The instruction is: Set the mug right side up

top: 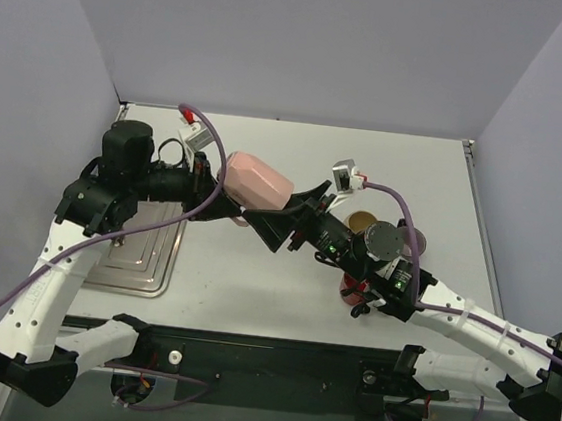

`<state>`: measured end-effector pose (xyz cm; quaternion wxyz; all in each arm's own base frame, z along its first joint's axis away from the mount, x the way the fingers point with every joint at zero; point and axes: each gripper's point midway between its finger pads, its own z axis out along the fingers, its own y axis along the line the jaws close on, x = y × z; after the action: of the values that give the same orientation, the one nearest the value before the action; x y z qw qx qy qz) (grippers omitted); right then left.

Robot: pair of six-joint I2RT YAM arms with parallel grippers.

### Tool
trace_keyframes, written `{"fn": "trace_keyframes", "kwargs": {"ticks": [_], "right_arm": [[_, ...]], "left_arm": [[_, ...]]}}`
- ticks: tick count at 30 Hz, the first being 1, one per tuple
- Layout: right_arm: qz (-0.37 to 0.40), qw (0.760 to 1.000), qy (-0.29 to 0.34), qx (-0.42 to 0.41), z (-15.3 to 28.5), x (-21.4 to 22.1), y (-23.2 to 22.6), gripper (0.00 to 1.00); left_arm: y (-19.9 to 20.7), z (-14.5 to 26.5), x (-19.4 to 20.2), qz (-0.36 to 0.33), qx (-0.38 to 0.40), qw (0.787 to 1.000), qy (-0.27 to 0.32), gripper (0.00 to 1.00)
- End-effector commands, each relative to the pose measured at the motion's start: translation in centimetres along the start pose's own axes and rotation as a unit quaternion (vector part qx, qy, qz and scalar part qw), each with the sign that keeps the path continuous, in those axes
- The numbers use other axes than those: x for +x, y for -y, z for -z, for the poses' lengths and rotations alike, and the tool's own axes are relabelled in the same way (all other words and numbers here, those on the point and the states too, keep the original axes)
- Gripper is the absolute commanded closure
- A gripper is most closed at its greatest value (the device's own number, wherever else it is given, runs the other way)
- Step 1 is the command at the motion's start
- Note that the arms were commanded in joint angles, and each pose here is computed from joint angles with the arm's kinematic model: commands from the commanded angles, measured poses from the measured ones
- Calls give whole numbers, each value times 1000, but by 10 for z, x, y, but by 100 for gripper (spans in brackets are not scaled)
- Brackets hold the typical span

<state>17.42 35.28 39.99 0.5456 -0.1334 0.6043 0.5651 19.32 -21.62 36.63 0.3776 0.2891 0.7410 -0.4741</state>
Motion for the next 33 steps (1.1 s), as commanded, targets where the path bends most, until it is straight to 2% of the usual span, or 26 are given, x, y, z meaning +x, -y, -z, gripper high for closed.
{"fn": "trace_keyframes", "kwargs": {"ticks": [1, 2, 3, 4, 5, 6, 7, 8, 9, 10, 11, 13, 14, 15, 17, 20, 23, 25, 29, 33], "right_arm": [[20, 994, 95, -50, -2, -61, -36, 41], [33, 994, 95, -42, -3, -61, -33, 46], [37, 994, 98, -32, -4, -63, -30, 66], [43, 994, 96, -13, -7, -62, -22, 76], [44, 994, 99, 7, -9, -67, -16, 99], [49, 995, 77, 30, -10, -57, -6, 100], [52, 993, 84, 58, -9, -64, 2, 100], [64, 993, 59, 84, -7, -53, 15, 100], [69, 990, 61, 111, -4, -58, 23, 100], [82, 985, 38, 148, 1, -55, 38, 100], [91, 979, 30, 181, 5, -54, 52, 100], [128, 954, -41, 267, 26, -34, 93, 100], [135, 946, -47, 292, 29, -35, 108, 100], [142, 930, -92, 326, 43, -17, 127, 100], [152, 902, -139, 380, 59, 0, 163, 100], [169, 849, -226, 447, 75, 30, 213, 100], [187, 802, -330, 462, 83, 65, 239, 100], [187, 781, -375, 463, 77, 82, 250, 100], [169, 750, -429, 473, 72, 106, 275, 100], [140, 735, -455, 483, 67, 121, 302, 100]], "left_arm": [[24, 1, -14, -52, 50, 997, 23, 100], [22, -1, -9, -52, 53, 997, 16, 100], [24, -3, -6, -53, 57, 997, 12, 100], [23, -6, -2, -54, 61, 997, 6, 100], [25, -6, 2, -56, 67, 996, 1, 100], [23, -6, 3, -63, 64, 996, -2, 100], [13, -7, 7, -55, 38, 998, -10, 65], [9, -5, 8, -80, 26, 996, -13, 51], [-4, -4, 14, -77, -10, 997, -25, 24], [-14, -2, 15, -106, -29, 994, -28, 16], [-31, 0, 19, -107, -75, 991, -36, 16], [-62, 8, 23, -113, -153, 981, -47, 15], [-77, 11, 26, -111, -184, 975, -56, 15], [-93, 19, 31, -106, -224, 966, -69, 14], [-122, 33, 37, -92, -285, 950, -88, 14], [-159, 66, 43, -78, -345, 931, -94, 13], [-190, 93, 52, -65, -393, 911, -105, 13], [-210, 116, 60, -61, -428, 894, -118, 12], [-237, 155, 80, -53, -475, 866, -144, 9], [-256, 181, 102, -58, -507, 840, -185, 8]]}}
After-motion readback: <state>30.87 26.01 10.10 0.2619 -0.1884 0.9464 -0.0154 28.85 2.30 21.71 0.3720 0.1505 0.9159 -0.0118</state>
